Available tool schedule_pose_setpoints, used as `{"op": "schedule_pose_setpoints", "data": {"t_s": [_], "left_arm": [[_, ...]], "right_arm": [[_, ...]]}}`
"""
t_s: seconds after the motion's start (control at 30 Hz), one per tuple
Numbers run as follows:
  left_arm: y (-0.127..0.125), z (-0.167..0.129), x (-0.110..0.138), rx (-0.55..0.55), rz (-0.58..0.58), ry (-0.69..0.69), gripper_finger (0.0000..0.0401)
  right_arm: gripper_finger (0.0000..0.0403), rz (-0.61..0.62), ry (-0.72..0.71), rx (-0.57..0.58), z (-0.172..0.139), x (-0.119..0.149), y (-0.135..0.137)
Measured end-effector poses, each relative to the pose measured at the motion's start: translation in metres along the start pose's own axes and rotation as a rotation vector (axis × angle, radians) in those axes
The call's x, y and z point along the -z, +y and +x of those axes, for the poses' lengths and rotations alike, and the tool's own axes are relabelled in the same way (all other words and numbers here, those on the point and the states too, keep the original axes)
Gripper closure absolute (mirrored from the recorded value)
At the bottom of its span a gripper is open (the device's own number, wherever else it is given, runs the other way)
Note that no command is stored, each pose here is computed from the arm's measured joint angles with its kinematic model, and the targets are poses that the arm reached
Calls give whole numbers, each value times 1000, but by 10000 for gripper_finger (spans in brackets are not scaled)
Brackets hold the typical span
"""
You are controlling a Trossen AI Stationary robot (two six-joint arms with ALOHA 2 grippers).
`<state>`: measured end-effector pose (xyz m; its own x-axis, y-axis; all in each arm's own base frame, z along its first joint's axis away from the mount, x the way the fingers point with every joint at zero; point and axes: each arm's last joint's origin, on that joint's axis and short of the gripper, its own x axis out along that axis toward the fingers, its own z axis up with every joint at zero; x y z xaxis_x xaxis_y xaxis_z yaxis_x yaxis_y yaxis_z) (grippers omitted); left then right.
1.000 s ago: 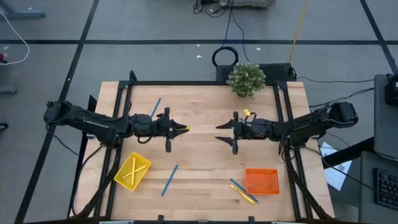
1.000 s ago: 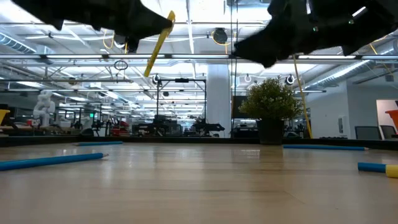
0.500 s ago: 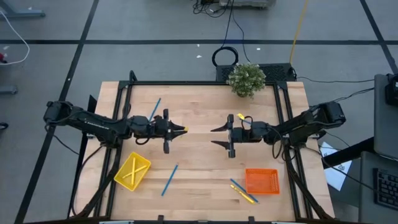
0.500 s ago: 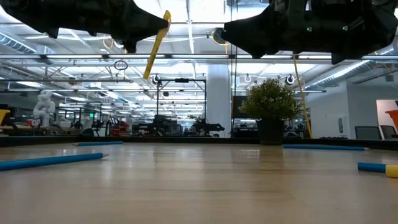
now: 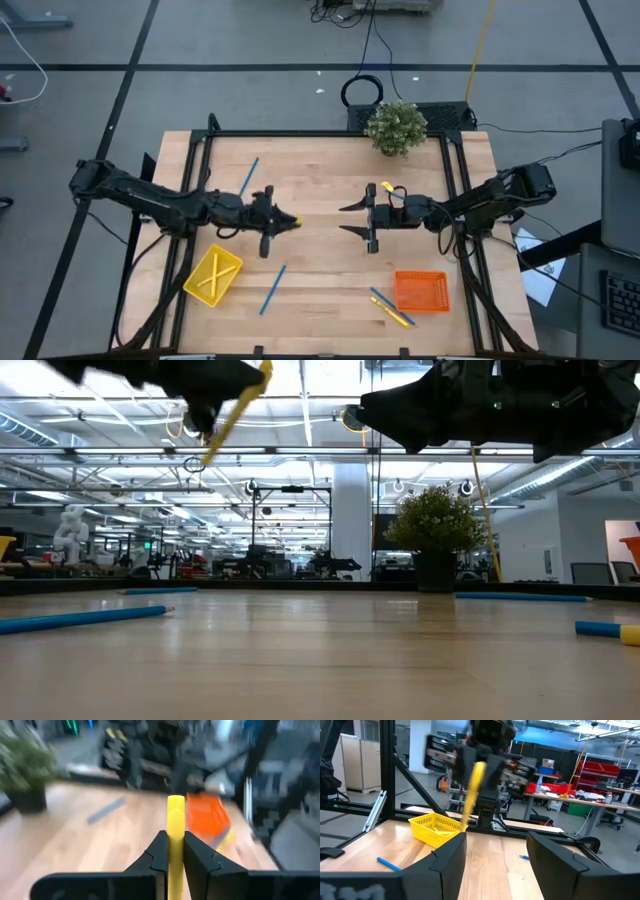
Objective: Sort pens & pencils
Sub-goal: Put the left yellow pen into the yellow basket
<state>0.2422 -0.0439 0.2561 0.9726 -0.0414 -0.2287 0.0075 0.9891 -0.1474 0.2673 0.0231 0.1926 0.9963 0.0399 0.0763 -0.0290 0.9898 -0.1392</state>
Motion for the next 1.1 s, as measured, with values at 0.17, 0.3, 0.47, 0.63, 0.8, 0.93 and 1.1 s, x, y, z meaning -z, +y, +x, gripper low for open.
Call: {"op": "schedule_pose_setpoints", "data": {"t_s": [0.17, 0.3, 0.47, 0.63, 0.8, 0.93, 1.1], "left_arm": [[-29, -14, -19, -186, -10, 294, 367], [-50, -30, -15, -238, -90, 476, 367], [-65, -50, 14, -340, -209, 664, 367], [-75, -64, 45, -469, -288, 799, 367], [-85, -69, 70, -513, -362, 902, 367], [-93, -73, 79, -528, -388, 942, 367], [-100, -79, 82, -501, -404, 984, 367]], "right_arm": [[204, 0, 7, 0, 0, 1, 0], [204, 0, 16, -2, 0, 2, 0], [204, 0, 19, -2, 0, 2, 0], [204, 0, 22, -2, 0, 2, 0], [204, 0, 22, -2, 0, 2, 0], [204, 0, 22, -2, 0, 2, 0], [204, 0, 22, -2, 0, 2, 0]]}}
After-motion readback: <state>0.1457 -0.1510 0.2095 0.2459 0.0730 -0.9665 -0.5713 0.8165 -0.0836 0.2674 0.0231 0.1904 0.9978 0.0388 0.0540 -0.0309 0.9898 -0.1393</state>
